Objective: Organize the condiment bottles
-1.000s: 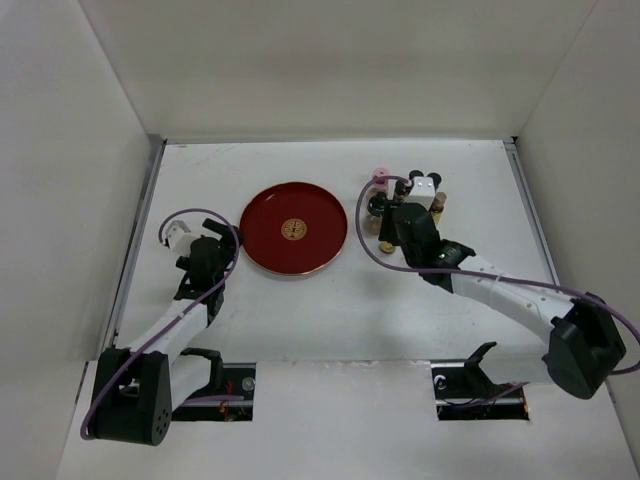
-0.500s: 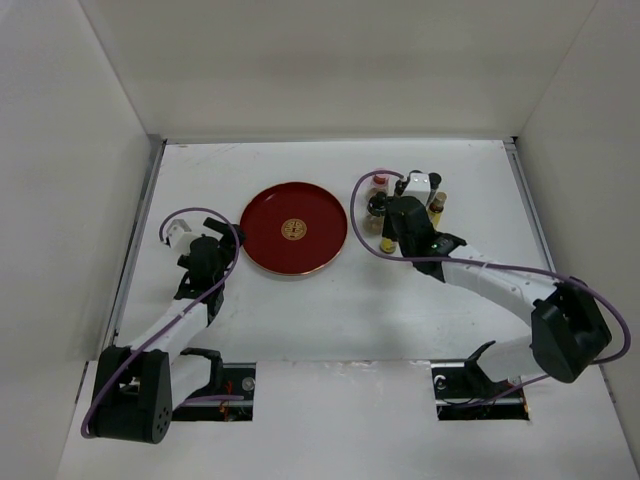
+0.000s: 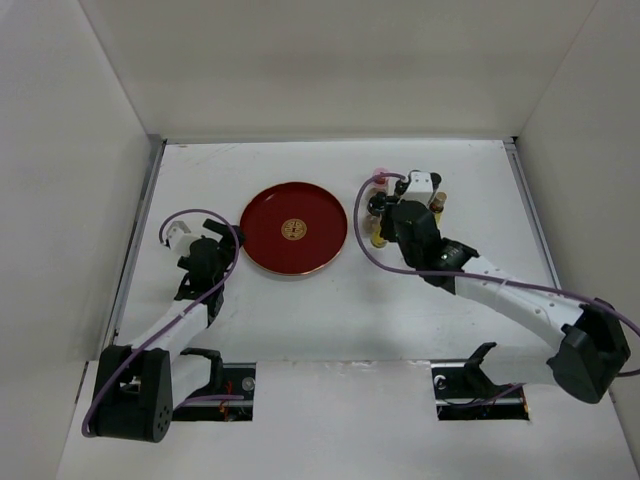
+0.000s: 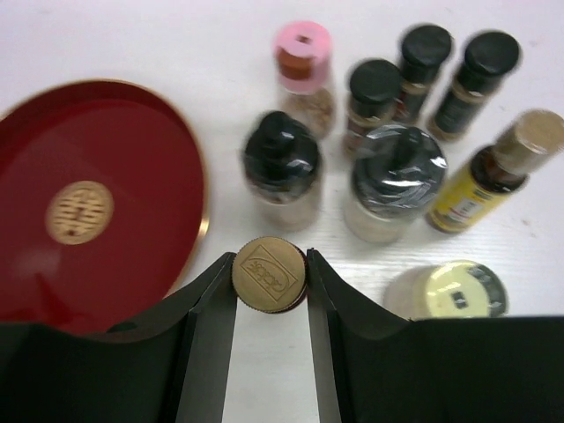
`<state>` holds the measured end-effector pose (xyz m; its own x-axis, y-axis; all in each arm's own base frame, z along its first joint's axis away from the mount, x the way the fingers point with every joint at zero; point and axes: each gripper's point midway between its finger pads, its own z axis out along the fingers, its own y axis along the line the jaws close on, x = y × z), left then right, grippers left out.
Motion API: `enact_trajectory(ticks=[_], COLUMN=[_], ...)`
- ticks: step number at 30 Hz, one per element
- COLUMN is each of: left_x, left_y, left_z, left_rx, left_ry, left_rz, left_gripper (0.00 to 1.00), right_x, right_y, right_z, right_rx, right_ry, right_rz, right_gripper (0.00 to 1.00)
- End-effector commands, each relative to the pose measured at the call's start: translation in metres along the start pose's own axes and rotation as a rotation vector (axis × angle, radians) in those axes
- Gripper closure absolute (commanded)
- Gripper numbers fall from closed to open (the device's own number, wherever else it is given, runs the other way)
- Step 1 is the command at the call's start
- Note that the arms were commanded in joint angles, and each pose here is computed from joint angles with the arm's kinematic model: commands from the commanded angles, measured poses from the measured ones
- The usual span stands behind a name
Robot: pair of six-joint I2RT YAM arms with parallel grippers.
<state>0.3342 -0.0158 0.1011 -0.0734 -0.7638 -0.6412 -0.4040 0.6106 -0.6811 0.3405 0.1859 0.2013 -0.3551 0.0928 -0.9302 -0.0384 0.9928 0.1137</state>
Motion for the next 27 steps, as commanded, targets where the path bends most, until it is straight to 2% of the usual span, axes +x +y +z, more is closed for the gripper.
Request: enact_trajectory(ticks=[1, 7, 15, 21, 27], left_x=[-0.010, -0.010, -0.010, -0.008, -0.012], left_y=[-0.006, 0.002, 0.007, 0.007, 0.011], left_z=[-0.001, 0.002, 0.004, 0.004, 0.003], left_rx=[0.033, 0.011, -0.001, 0.002, -0.004], left_ry=[-0.041, -0.034, -0.027, -0.021, -0.035], left_rz=[-0.039, -0.057, -0.080, -0.089, -0.107], left_gripper=[0.00, 0.00, 0.00, 0.00, 0.00], right_x=[-0.060, -0.085, -0.097, -0.085, -0.071], right_y=[0.047, 0.139, 0.239, 0.285, 0.305], right_z=[-0.017, 0.002, 0.060, 0.094, 0.118], right_rx=[-0.122, -0.301, -0.384, -0.412, -0.405], right_ry=[-0.137, -0.154, -0.178, -0.176, -0.173], right_rz=[0.083, 0.087, 0.004, -0.053, -0.060], right_gripper=[0.70, 0.72, 0.71, 0.71, 0.71])
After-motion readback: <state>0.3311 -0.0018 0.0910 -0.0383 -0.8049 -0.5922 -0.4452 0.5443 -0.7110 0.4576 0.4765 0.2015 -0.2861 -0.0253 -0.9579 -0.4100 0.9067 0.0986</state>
